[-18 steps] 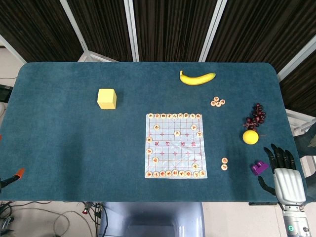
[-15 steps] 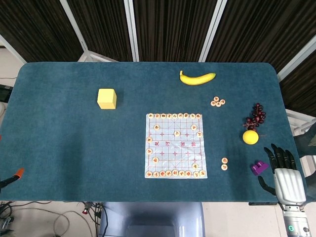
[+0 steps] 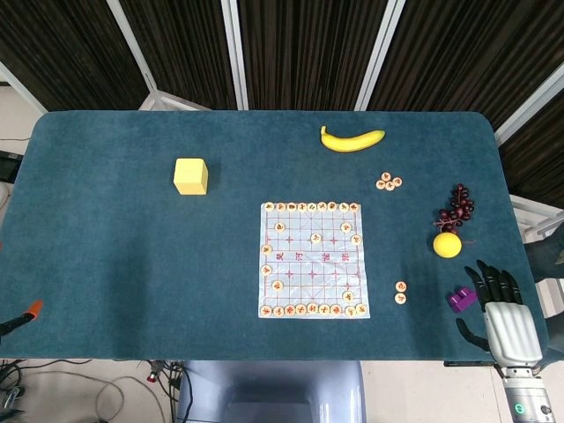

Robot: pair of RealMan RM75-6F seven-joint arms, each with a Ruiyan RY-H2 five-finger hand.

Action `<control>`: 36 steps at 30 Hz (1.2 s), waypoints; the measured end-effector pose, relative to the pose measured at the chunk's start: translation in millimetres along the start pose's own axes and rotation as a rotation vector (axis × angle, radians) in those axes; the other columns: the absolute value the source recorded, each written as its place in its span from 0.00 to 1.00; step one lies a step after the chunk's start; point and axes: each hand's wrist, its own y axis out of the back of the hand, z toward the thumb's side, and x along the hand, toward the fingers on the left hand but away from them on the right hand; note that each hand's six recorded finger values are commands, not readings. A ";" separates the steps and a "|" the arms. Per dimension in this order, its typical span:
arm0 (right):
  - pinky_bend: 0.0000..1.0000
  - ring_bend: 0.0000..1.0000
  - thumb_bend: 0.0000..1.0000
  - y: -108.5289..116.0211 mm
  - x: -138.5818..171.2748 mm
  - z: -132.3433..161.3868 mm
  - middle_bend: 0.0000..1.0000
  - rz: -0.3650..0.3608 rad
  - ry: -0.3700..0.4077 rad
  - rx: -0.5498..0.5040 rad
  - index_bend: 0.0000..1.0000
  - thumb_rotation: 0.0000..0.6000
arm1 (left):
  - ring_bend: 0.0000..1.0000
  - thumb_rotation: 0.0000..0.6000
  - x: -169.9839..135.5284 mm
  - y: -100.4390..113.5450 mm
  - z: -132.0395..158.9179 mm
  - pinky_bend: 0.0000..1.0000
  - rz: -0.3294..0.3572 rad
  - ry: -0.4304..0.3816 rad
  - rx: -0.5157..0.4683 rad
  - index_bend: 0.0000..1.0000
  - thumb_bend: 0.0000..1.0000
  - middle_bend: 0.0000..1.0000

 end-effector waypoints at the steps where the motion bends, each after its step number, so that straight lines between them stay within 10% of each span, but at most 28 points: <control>1: 0.04 0.00 0.37 -0.6 -0.2 0.6 0.00 0.008 0.004 -0.008 0.10 1.00 | 0.00 1.00 0.1 0.0 0.1 0.07 0.000 -0.001 0.000 0.05 0.03 0.00; 18: 0.04 0.00 0.37 -6.9 -16.2 12.0 0.00 0.080 0.030 -0.077 0.13 1.00 | 0.00 1.00 1.3 -2.1 -1.1 0.07 -0.012 0.004 0.001 0.05 0.03 0.00; 36: 0.04 0.00 0.37 -20.8 -75.5 103.7 0.00 0.280 0.201 -0.075 0.24 1.00 | 0.00 1.00 1.9 -2.6 -1.6 0.07 -0.011 0.008 0.003 0.05 0.03 0.00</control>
